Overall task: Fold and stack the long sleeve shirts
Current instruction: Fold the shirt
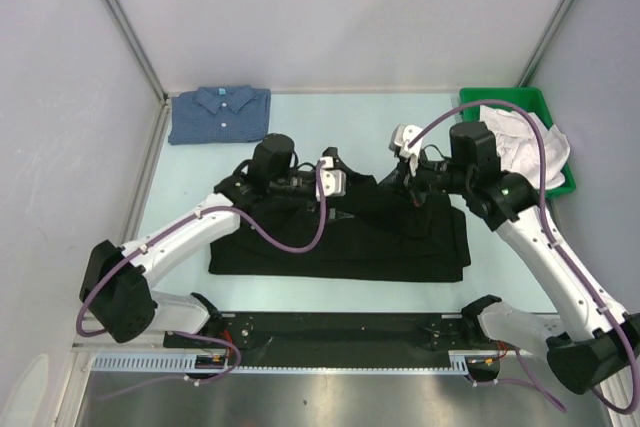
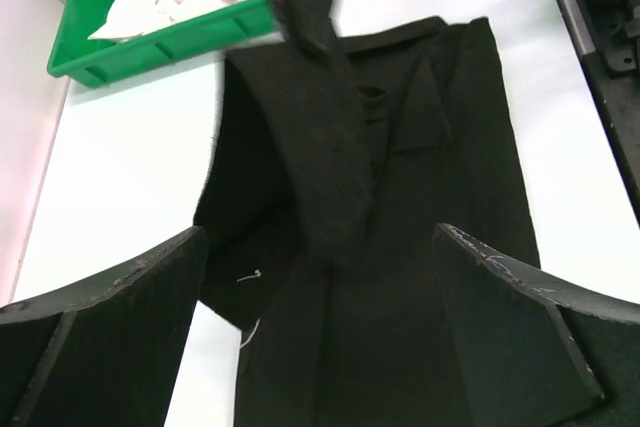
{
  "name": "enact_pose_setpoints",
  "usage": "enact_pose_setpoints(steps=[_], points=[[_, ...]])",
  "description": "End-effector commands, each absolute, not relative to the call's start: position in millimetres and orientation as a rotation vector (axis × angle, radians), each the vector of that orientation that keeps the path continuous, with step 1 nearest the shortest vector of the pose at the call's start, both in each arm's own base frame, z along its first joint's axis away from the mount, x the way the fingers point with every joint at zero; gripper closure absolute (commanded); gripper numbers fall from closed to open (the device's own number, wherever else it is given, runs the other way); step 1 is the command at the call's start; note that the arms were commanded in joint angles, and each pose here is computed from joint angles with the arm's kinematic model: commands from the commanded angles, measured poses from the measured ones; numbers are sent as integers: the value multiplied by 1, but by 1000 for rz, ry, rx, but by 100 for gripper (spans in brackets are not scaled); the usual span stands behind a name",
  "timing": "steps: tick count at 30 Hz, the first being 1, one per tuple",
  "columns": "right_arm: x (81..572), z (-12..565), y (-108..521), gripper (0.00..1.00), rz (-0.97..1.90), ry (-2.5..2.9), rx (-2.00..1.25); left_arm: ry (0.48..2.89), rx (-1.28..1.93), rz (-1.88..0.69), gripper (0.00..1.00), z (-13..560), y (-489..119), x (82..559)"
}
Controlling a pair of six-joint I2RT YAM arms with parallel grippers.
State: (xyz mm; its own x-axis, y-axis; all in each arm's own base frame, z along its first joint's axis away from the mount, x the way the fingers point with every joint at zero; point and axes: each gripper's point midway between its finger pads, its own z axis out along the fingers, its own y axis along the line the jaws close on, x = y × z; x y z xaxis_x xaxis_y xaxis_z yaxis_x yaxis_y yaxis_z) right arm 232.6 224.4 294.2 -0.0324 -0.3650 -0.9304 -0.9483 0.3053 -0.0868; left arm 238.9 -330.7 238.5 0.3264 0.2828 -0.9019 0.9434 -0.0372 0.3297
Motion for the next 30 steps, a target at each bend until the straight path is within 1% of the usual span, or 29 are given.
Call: enact_pose_setpoints(steps=[1, 5, 8, 9, 11, 13, 14, 15, 16, 17, 18, 19, 20, 22, 23, 26, 30], points=[[213, 297, 226, 100, 680, 1508, -1307, 1063, 1488, -781, 1, 265, -342, 238], [198, 296, 229, 100, 663, 1484, -1341, 1063, 1483, -822, 1, 267, -350, 225], [186, 297, 230, 100, 660, 1463, -1347, 1053, 1521, -882, 16, 272, -353, 204], [184, 301, 231, 100, 659, 1451, -1335, 1043, 1540, -907, 25, 273, -355, 194], [177, 305, 231, 100, 650, 1431, -1329, 1050, 1584, -950, 31, 269, -352, 179], [176, 308, 231, 100, 641, 1430, -1310, 1042, 1620, -973, 41, 268, -349, 163], [173, 310, 230, 100, 638, 1420, -1306, 1027, 1640, -970, 48, 266, -349, 158], [168, 311, 232, 100, 645, 1411, -1312, 1014, 1659, -975, 69, 266, -349, 151], [169, 312, 230, 100, 634, 1423, -1293, 1009, 1665, -978, 82, 268, -347, 145], [168, 313, 229, 88, 630, 1427, -1283, 1016, 1660, -963, 88, 271, -346, 144], [167, 314, 227, 77, 620, 1434, -1270, 1004, 1669, -962, 98, 273, -348, 137], [172, 314, 222, 67, 593, 1466, -1234, 1019, 1672, -950, 100, 274, -346, 134], [173, 314, 217, 49, 572, 1482, -1212, 999, 1672, -933, 100, 282, -344, 131], [181, 308, 201, 33, 488, 1531, -1153, 1004, 1727, -941, 100, 279, -340, 115], [182, 308, 196, 21, 468, 1544, -1128, 984, 1742, -933, 100, 283, -339, 109], [190, 313, 173, 4, 385, 1582, -1022, 973, 1824, -930, 100, 276, -337, 86], [205, 308, 139, 0, 283, 1641, -891, 949, 1907, -912, 100, 266, -336, 64]])
